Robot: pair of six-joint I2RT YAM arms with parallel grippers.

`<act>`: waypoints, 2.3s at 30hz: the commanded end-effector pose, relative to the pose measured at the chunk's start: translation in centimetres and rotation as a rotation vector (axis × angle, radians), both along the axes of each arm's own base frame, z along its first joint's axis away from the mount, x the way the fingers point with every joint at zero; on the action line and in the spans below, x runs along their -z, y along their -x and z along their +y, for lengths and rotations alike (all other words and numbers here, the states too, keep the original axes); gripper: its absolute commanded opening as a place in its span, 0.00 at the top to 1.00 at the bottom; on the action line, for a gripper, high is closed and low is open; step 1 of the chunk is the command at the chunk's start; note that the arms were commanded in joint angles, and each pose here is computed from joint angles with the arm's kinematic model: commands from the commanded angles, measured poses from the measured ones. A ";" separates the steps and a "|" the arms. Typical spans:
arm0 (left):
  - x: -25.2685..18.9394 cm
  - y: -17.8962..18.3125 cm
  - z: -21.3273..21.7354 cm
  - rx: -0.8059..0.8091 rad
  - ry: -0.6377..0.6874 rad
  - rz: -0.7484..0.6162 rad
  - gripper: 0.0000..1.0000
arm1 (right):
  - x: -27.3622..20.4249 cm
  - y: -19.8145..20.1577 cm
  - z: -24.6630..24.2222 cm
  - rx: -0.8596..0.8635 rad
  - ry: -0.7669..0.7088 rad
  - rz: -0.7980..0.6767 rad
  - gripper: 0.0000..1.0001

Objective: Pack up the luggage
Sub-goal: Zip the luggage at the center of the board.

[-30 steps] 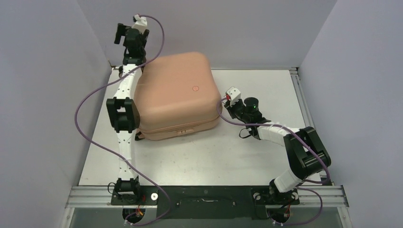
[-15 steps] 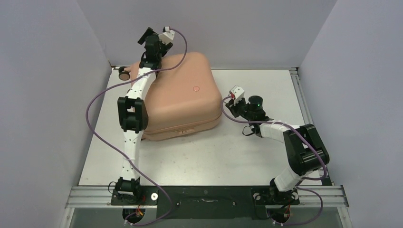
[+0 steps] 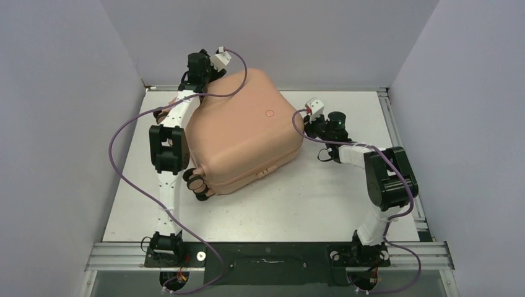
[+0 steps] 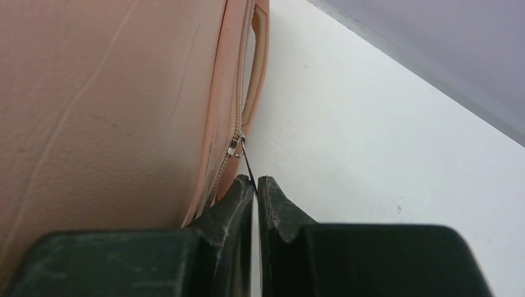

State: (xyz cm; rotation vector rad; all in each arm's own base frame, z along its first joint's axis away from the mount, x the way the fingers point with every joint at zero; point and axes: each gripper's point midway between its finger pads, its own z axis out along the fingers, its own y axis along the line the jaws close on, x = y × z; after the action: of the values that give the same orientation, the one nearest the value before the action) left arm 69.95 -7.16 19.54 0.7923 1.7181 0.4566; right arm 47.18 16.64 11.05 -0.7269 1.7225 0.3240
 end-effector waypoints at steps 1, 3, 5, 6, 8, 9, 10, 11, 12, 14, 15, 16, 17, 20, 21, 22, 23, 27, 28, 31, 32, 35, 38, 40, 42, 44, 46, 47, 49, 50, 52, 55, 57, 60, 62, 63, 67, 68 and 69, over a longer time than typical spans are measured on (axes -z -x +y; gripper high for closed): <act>3.5 4.3 -8.3 0.237 0.054 0.211 0.31 | -1.6 -3.1 -1.0 0.062 -0.004 -0.058 0.95; 3.5 4.5 -8.9 0.252 0.062 0.220 0.32 | -1.9 -3.3 -0.4 0.029 -0.042 -0.045 0.95; 3.4 4.7 -9.7 0.268 0.066 0.221 0.32 | -2.2 -2.6 0.8 -0.042 -0.087 -0.027 0.95; 3.2 4.8 -10.1 0.280 0.070 0.222 0.32 | -2.3 -2.0 1.4 -0.081 -0.103 -0.020 0.95; 3.3 5.1 -11.3 0.307 0.080 0.229 0.32 | -2.5 -0.3 2.5 -0.157 -0.123 -0.012 0.95; 3.3 5.3 -11.9 0.322 0.085 0.232 0.32 | -2.5 0.4 2.8 -0.178 -0.124 -0.011 0.95; 3.4 5.4 -12.5 0.335 0.086 0.236 0.32 | -2.6 1.1 3.0 -0.195 -0.123 -0.011 0.95; 3.5 5.6 -13.1 0.349 0.084 0.240 0.32 | -2.6 1.9 3.1 -0.214 -0.120 -0.012 0.95; 3.6 5.7 -13.8 0.366 0.084 0.243 0.32 | -2.6 2.6 3.1 -0.224 -0.114 -0.014 0.95; 3.8 6.0 -15.2 0.403 0.089 0.248 0.33 | -2.7 4.1 3.0 -0.245 -0.095 -0.016 0.95; 4.0 6.3 -16.0 0.427 0.090 0.256 0.33 | -2.5 4.8 2.9 -0.253 -0.085 -0.014 0.95; 4.2 6.7 -17.0 0.457 0.089 0.262 0.33 | -2.3 5.5 2.8 -0.261 -0.074 -0.007 0.95; 4.2 7.0 -17.8 0.482 0.088 0.268 0.33 | -2.3 6.1 2.7 -0.272 -0.065 -0.003 0.95; 4.1 8.4 -20.4 0.568 0.094 0.287 0.34 | -1.9 8.2 2.2 -0.287 -0.040 0.012 0.95; 4.3 9.0 -21.3 0.599 0.100 0.301 0.34 | -1.6 8.9 1.7 -0.280 -0.034 0.022 0.95; 4.3 9.7 -22.0 0.632 0.100 0.316 0.34 | -1.5 9.2 1.2 -0.266 -0.030 0.028 0.95; 4.5 10.4 -22.9 0.665 0.103 0.332 0.35 | -1.4 9.4 0.5 -0.245 -0.020 0.032 0.95; 5.2 13.1 -25.7 0.758 0.086 0.381 0.36 | -1.1 8.2 -3.7 -0.098 0.005 0.027 0.95; 5.5 13.7 -26.4 0.777 0.080 0.393 0.36 | -1.2 7.7 -4.7 -0.070 0.002 0.025 0.95; 6.3 15.3 -27.8 0.822 0.079 0.435 0.37 | -2.0 5.4 -7.3 0.021 -0.024 0.006 0.95; 6.5 15.7 -28.1 0.832 0.078 0.446 0.38 | -2.3 4.6 -7.9 0.044 -0.029 0.000 0.95; 6.9 16.5 -28.8 0.850 0.080 0.467 0.38 | -2.6 1.9 -8.4 0.077 -0.051 -0.001 0.95; 7.0 17.1 -29.3 0.864 0.084 0.483 0.39 | -3.3 -0.7 -8.3 0.101 -0.096 -0.008 0.95; 7.0 17.6 -29.4 0.878 0.086 0.494 0.40 | -3.3 -2.2 -7.6 0.122 -0.097 -0.007 0.95; 6.9 17.9 -29.6 0.885 0.089 0.501 0.41 | -3.5 -4.0 -6.9 0.152 -0.081 -0.014 0.95; 6.6 18.1 -29.6 0.889 0.090 0.502 0.42 | -3.0 -5.5 -6.6 0.191 -0.064 0.002 0.95; 6.1 18.1 -29.6 0.890 0.093 0.495 0.42 | -2.5 -6.8 -6.4 0.224 -0.062 0.016 0.95; 5.7 18.2 -29.7 0.891 0.096 0.492 0.42 | -2.3 -7.4 -6.3 0.237 -0.063 0.023 0.95; 4.6 18.1 -29.6 0.883 0.104 0.476 0.42 | -2.2 -8.3 -6.0 0.243 -0.063 0.035 0.95; 4.0 18.1 -29.5 0.877 0.109 0.467 0.42 | -2.2 -8.7 -6.0 0.252 -0.059 0.036 0.95; 2.3 17.9 -29.2 0.856 0.116 0.442 0.42 | -2.4 -9.4 -5.9 0.255 -0.053 0.036 0.95; -1.2 17.3 -27.8 0.770 0.124 0.381 0.35 | -2.6 -9.5 -5.9 0.255 -0.054 0.040 0.95; -4.0 16.9 -25.8 0.692 0.132 0.334 0.16 | -2.8 -9.2 -6.1 0.255 -0.057 0.034 0.95; -8.3 17.4 -21.2 0.571 0.158 0.288 0.02 | -2.7 -8.6 -6.3 0.256 -0.051 0.033 0.95; -10.8 18.9 -17.3 0.503 0.173 0.283 0.04 | -2.5 -8.5 -6.6 0.262 -0.057 0.041 0.95; -11.7 20.0 -15.3 0.480 0.185 0.288 0.04 | -2.4 -8.6 -6.8 0.266 -0.059 0.043 0.95; -14.3 28.5 -7.5 0.455 0.150 0.328 0.04 | -2.7 -8.7 -7.7 0.285 -0.065 0.018 0.95; -13.5 31.3 -6.1 0.470 0.118 0.368 0.04 | -2.7 -8.8 -7.9 0.288 -0.065 0.016 0.95; -12.6 34.1 -4.9 0.490 0.085 0.403 0.04 | -2.7 -8.9 -8.0 0.292 -0.065 0.015 0.95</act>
State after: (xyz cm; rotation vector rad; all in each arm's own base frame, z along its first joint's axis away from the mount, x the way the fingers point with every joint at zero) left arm 45.85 -17.85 32.05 1.1637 1.7285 -0.0945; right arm 52.80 14.68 10.33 -0.5854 1.8807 0.4085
